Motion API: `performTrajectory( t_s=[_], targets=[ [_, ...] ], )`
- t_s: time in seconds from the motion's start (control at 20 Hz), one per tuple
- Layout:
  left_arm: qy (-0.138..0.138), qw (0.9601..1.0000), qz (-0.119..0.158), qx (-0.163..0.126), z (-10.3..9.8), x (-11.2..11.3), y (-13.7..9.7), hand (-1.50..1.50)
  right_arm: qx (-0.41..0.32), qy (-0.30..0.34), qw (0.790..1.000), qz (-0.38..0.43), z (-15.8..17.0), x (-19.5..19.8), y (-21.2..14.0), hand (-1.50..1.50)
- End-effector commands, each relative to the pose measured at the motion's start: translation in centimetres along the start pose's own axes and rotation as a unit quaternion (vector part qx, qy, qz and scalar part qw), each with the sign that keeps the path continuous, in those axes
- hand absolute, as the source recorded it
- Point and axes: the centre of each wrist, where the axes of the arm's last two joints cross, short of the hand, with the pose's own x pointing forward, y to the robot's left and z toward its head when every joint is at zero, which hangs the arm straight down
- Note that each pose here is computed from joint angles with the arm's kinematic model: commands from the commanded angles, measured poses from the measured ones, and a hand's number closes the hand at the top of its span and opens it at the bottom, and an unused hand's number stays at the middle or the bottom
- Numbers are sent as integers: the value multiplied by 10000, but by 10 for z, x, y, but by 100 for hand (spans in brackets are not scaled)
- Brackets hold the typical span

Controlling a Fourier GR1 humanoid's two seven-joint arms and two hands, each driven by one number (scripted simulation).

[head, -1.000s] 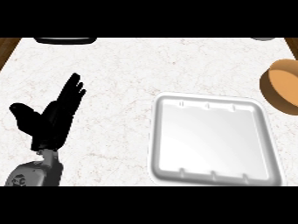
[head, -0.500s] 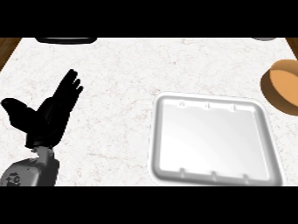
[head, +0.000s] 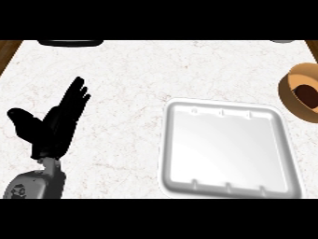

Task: Pick the cupcake from the tray and place it in the pot

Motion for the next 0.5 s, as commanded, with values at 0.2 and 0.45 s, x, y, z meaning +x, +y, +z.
performTrajectory(
  t_s=[0.2, 0.45],
  targets=[
    [-37, 10000, -36, -10, 8, 5, -11, 0, -1336, -521, 9754, -1676, -2, 2, -7, -150],
    [-76, 10000, -8, 35, 15, 11, 1, 0, -1999, -444, 9592, -1950, 13, -34, -35, -150]
  ],
)
